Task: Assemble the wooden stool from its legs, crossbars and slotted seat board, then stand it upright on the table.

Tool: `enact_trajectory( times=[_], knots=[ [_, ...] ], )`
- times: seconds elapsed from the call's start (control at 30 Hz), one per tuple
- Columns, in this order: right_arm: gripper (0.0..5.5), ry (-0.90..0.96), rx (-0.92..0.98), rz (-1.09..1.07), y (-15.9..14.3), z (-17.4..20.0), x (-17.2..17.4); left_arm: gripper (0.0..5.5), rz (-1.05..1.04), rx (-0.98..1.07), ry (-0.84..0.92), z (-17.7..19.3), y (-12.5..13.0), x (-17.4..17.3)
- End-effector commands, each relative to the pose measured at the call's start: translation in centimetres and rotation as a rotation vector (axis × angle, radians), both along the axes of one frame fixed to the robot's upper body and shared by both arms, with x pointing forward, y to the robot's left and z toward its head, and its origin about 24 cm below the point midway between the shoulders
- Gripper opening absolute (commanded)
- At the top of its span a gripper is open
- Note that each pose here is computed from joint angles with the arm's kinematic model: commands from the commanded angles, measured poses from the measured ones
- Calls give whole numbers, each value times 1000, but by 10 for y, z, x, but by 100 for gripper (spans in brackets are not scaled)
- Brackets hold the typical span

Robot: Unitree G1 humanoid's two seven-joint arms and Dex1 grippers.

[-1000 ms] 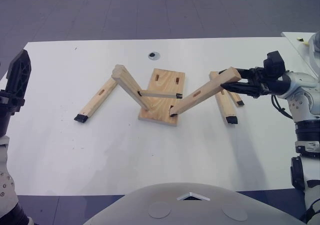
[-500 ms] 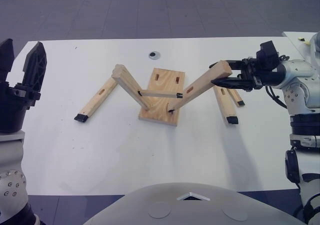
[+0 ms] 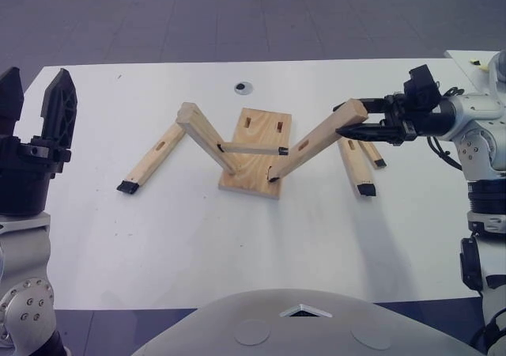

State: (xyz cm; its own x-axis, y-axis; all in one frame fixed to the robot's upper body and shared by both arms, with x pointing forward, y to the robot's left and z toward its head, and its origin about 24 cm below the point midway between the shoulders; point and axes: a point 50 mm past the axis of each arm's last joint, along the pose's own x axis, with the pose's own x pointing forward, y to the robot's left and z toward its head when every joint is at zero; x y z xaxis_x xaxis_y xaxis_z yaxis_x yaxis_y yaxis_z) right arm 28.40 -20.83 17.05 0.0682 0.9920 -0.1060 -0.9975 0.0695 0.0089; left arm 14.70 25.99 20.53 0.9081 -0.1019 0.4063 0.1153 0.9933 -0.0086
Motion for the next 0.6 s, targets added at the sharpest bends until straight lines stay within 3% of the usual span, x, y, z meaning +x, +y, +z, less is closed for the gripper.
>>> enact_trajectory(
  times=[0.03,0.6],
  knots=[
    [202,-10,-89,-45,-3,2,7,349,23,-7,1,-6,5,-5],
    [202,-138,-225,23,10,34,40,349,40,-44,-27,-12,-7,-4]
  ],
)
